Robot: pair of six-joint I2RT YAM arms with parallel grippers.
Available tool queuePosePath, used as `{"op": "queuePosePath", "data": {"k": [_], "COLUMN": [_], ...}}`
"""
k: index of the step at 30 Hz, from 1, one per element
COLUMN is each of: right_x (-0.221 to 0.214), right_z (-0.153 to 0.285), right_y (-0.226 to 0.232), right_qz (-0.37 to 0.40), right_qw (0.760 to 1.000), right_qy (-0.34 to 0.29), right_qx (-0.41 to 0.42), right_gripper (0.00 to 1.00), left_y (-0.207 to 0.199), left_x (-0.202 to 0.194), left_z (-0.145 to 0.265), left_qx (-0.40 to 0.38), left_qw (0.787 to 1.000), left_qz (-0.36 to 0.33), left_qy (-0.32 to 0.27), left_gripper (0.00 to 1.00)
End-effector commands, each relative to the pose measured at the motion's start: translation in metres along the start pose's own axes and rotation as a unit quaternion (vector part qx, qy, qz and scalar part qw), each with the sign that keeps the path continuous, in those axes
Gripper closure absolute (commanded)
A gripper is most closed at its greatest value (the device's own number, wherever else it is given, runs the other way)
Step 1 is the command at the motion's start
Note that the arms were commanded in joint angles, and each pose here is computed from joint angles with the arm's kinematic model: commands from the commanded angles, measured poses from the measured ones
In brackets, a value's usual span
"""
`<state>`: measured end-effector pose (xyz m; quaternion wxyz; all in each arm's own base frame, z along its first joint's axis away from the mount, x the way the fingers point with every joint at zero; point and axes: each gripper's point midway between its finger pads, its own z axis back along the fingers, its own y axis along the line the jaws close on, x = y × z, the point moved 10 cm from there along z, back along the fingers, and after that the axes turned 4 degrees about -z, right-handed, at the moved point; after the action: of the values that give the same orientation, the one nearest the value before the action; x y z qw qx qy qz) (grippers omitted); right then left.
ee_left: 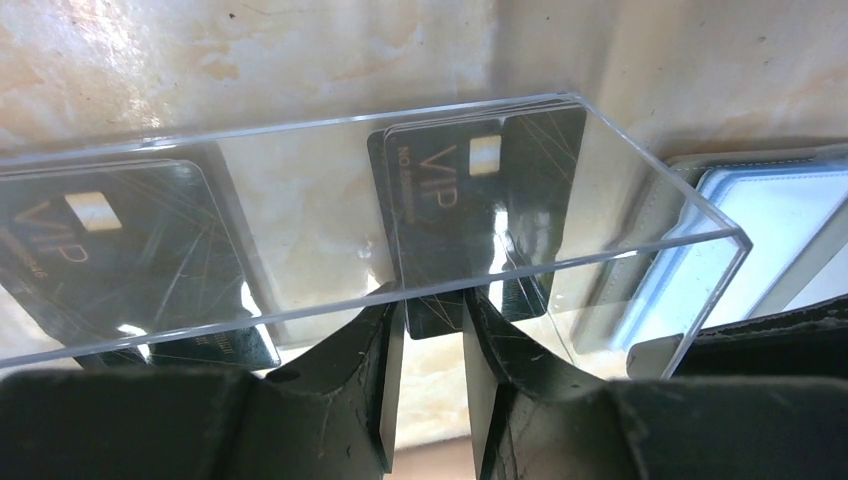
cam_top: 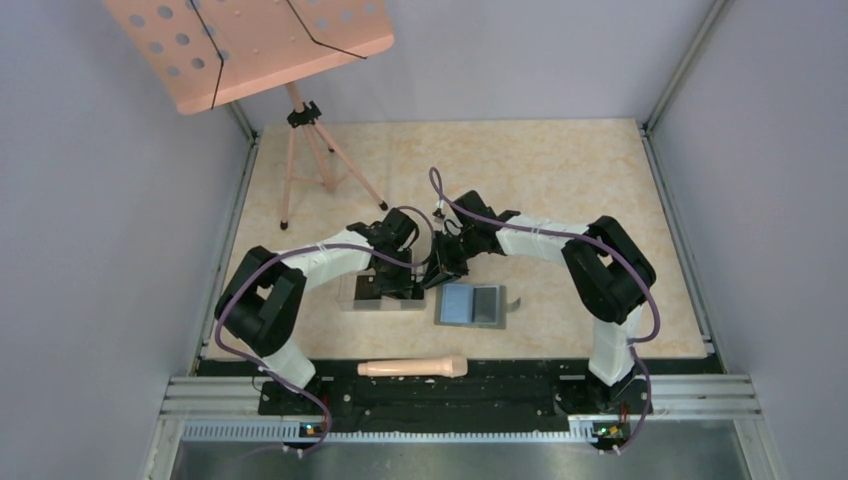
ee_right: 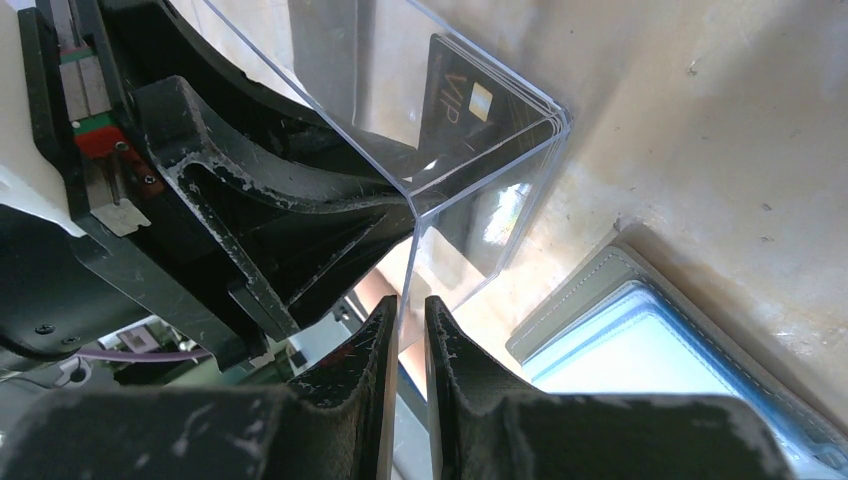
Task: Put the credit cards into the card holder
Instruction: Pick up the credit card from the storage box.
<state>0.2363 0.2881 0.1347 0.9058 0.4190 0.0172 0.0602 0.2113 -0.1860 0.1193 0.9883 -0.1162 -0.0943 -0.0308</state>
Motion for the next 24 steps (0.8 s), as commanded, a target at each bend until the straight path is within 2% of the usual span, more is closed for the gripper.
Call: {"op": "queuePosePath", "data": {"k": [1, 5, 9, 18, 24], "right_x": [-0.005, -0.005, -0.006, -0.007, -0.007], "right_z": [-0.008, -0.008, -0.007, -0.007, -0.008], "right_y": [-0.001, -0.001, -0.001, -0.002, -0.002], "right_qz": [0.011, 0.01, 0.011, 0.011, 0.011], "right_qw": [1.0, 1.0, 1.0, 1.0, 1.0], "right_qy": [0.014, 0.013, 0.015, 0.017, 0.017], "right_qx": [0.0, -0.001, 0.0, 0.0, 0.0], "right_gripper": [0.86, 0.86, 0.86, 0.86, 0.86], "left_y": [-0.011, -0.006, -0.005, -0.013, -0.017], "left_x": [0.002, 0.004, 0.008, 0.008, 0.006], "left_z": [-0.005, 0.0, 0.004, 0.002, 0.002], "left_qx": [-0.008, 0.03, 0.048, 0.059, 0.045], "left_qw": [1.0, 0.999, 0.998, 0.997, 0.998], "left_qz": [-0.015, -0.017, -0.017, -0.032, -0.029], "left_qy": [-0.003, -0.013, -0.03, -0.028, -0.03], "left_gripper": [0.67, 0.6, 0.6, 0.82, 0.83]}}
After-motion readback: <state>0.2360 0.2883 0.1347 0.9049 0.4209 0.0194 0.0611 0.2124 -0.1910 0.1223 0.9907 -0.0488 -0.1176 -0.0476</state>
